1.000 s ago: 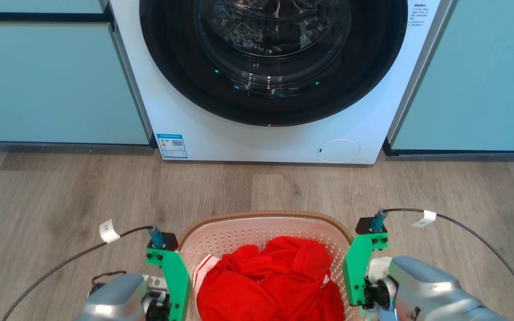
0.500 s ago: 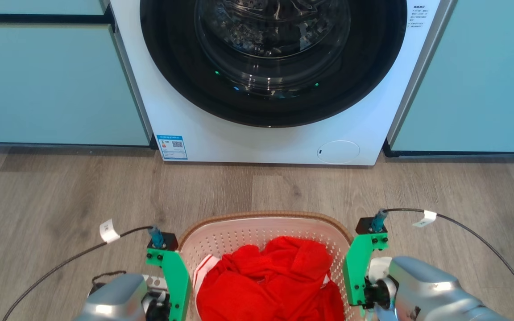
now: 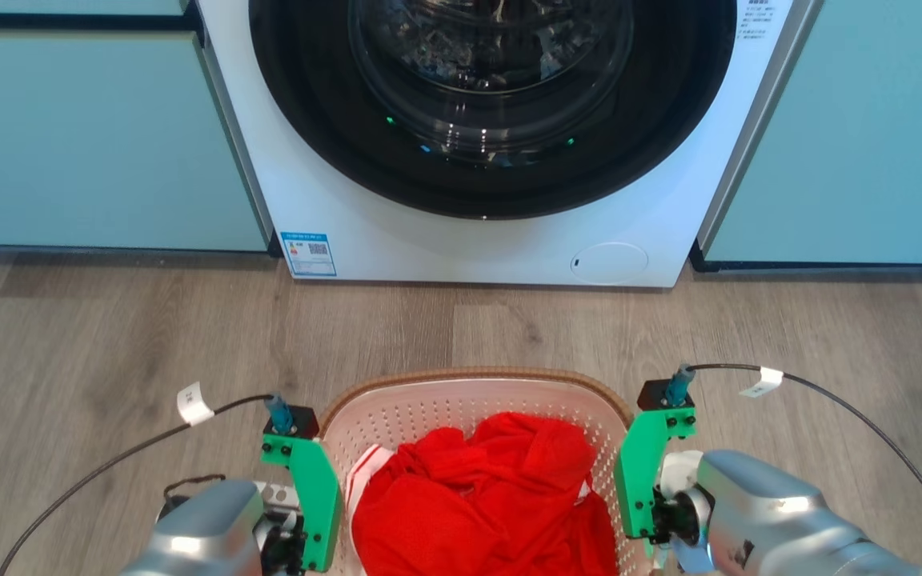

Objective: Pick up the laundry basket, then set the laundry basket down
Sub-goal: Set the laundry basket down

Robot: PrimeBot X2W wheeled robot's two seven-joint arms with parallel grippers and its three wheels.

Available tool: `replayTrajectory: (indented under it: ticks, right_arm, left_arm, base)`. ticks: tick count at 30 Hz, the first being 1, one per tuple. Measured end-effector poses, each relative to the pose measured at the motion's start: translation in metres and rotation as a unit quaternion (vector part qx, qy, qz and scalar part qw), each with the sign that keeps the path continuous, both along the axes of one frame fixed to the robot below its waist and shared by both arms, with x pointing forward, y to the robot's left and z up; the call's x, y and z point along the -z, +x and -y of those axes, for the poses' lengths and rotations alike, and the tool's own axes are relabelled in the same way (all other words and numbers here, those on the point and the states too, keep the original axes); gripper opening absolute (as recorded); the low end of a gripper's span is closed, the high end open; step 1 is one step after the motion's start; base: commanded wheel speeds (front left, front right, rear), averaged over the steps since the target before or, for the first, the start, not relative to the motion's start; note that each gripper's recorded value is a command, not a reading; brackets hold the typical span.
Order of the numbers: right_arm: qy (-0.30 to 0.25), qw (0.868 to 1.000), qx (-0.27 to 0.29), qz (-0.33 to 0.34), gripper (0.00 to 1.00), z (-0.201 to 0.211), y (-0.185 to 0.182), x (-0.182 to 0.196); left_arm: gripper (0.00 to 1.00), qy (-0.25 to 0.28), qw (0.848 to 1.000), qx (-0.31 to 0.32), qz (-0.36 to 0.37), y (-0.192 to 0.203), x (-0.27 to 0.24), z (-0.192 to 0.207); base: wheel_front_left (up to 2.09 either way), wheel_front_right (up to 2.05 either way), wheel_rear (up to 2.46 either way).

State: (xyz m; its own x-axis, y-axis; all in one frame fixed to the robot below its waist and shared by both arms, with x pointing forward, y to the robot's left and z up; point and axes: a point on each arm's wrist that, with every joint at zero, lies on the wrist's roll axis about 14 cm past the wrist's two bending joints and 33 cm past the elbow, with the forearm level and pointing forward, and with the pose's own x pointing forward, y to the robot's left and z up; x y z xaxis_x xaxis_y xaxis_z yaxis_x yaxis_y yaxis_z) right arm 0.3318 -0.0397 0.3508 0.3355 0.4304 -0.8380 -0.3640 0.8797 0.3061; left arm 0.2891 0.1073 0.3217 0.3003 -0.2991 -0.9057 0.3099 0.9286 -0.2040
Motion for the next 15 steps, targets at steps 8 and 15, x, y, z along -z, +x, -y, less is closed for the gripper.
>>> replayTrajectory:
  ticks: [8,15]
  right_arm:
    - [-0.001,1.0,0.007,-0.017,0.0,0.003,0.0,0.014]
    - [0.002,1.0,0.017,-0.017,0.0,0.004,0.027,0.027]
  left_arm:
    - [0.0,-0.004,1.0,0.001,-0.016,-0.002,0.011,0.004]
    - [0.0,-0.006,1.0,0.002,-0.018,0.022,0.022,0.006]
  base:
    - [0.0,0.0,0.0]
    - [0.0,0.0,0.0]
